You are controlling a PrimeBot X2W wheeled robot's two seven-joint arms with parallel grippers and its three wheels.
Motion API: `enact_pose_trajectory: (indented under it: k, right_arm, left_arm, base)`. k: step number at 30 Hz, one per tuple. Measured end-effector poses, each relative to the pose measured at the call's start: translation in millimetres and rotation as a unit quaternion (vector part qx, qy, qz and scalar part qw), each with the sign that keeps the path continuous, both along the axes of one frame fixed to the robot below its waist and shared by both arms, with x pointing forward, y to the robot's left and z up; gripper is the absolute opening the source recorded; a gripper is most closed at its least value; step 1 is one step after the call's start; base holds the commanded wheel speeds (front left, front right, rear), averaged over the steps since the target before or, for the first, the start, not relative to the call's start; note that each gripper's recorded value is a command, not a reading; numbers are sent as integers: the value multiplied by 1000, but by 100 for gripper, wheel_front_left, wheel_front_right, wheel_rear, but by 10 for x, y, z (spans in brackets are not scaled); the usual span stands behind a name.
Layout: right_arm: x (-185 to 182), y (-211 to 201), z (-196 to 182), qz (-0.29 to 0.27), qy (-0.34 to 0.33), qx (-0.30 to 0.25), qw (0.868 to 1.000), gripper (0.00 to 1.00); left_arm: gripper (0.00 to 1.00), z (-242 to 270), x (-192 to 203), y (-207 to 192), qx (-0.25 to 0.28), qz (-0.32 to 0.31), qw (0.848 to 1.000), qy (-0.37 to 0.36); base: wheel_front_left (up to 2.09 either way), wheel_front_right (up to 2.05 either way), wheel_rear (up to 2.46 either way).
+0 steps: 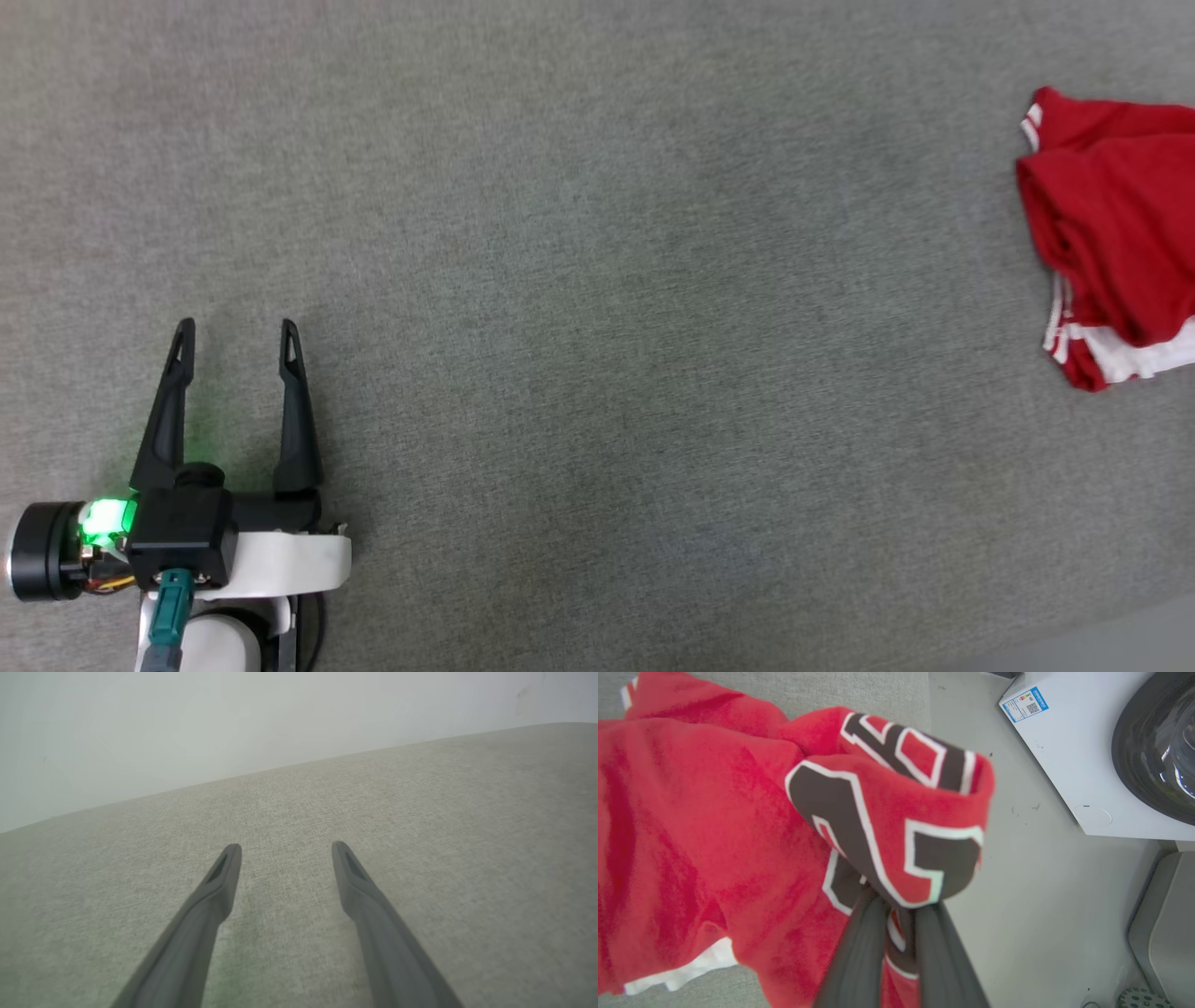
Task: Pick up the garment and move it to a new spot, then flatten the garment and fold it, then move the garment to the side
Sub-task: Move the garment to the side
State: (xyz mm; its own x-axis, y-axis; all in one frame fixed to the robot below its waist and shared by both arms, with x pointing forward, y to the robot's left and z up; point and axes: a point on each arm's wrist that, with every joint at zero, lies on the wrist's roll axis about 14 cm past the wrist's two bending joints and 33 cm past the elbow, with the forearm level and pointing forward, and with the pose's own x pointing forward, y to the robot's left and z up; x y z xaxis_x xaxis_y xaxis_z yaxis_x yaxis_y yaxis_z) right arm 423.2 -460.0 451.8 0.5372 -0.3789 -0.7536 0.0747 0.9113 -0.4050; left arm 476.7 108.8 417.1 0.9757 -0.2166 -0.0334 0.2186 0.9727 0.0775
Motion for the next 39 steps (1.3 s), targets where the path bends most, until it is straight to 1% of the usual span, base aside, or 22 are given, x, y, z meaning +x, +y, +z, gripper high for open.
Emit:
enact_pose_trajectory:
  k: [5,6,7,10,12,14,15,17,20,23,24,26,30,32,34,36,38,39]
  right_arm:
    - [34,-95,-239,-24,12,-12,1000,0]
    - [34,-95,-276,-30,9,-10,999,38]
    - [46,-88,-289,-33,2,-7,999,100]
    - [90,-142,-162,-32,-30,-24,999,100]
    - [153,-170,8,-17,-62,-46,997,100]
    - [272,-173,274,11,-114,-76,991,100]
    - [338,-170,439,24,-145,-88,985,100]
    - [467,-99,750,57,-204,-116,970,100]
    - [616,111,1119,91,-299,-123,942,100]
    - [755,485,1465,145,-386,-126,902,100]
    - [794,647,1564,161,-417,-117,887,100]
    - [829,960,1659,192,-458,-101,862,100]
    - [827,1597,1760,239,-519,-48,819,100]
    - [784,1913,1771,258,-538,-17,802,100]
    - [710,2153,1749,258,-555,26,790,100]
    - [629,2388,1698,270,-559,50,782,100]
    - [536,2564,1675,270,-568,78,774,100]
    - [488,2625,1654,270,-569,89,771,100]
  left_arm:
    - [100,-98,51,34,2,4,1000,6]
    - [100,-94,48,40,2,5,1000,6]
    - [100,-81,46,47,1,7,1000,5]
    - [100,-17,17,44,1,8,1000,1]
    - [100,59,-15,40,0,10,1000,-5]
    - [100,141,-75,36,-2,12,1000,-9]
    - [100,177,-108,43,-4,14,1000,-11]
    - [100,251,-184,64,-5,20,1000,-14]
    - [100,375,-287,102,-9,30,999,-21]
    - [100,477,-408,163,-7,40,999,-27]
    - [100,509,-453,184,-7,43,999,-29]
    - [100,566,-538,202,-7,46,998,-32]
    - [100,688,-690,300,-6,62,997,-42]
    - [100,721,-770,352,-6,69,997,-44]
    - [100,754,-841,388,-5,75,996,-46]
    - [100,790,-896,423,-5,80,996,-50]
    - [100,825,-946,456,-4,84,995,-54]
    - [100,841,-970,471,-4,87,995,-55]
  base:
    - [0,0,0]
    - [0,0,0]
    - [0,0,0]
    - [0,0,0]
    - [0,0,0]
    - [0,0,0]
    - [0,0,0]
    - [0,0,0]
    - [0,0,0]
    - [0,0,0]
    - [0,0,0]
    - [0,0,0]
    - [0,0,0]
    - [0,0,0]
    - [0,0,0]
    - [0,0,0]
    - [0,0,0]
    - [0,0,0]
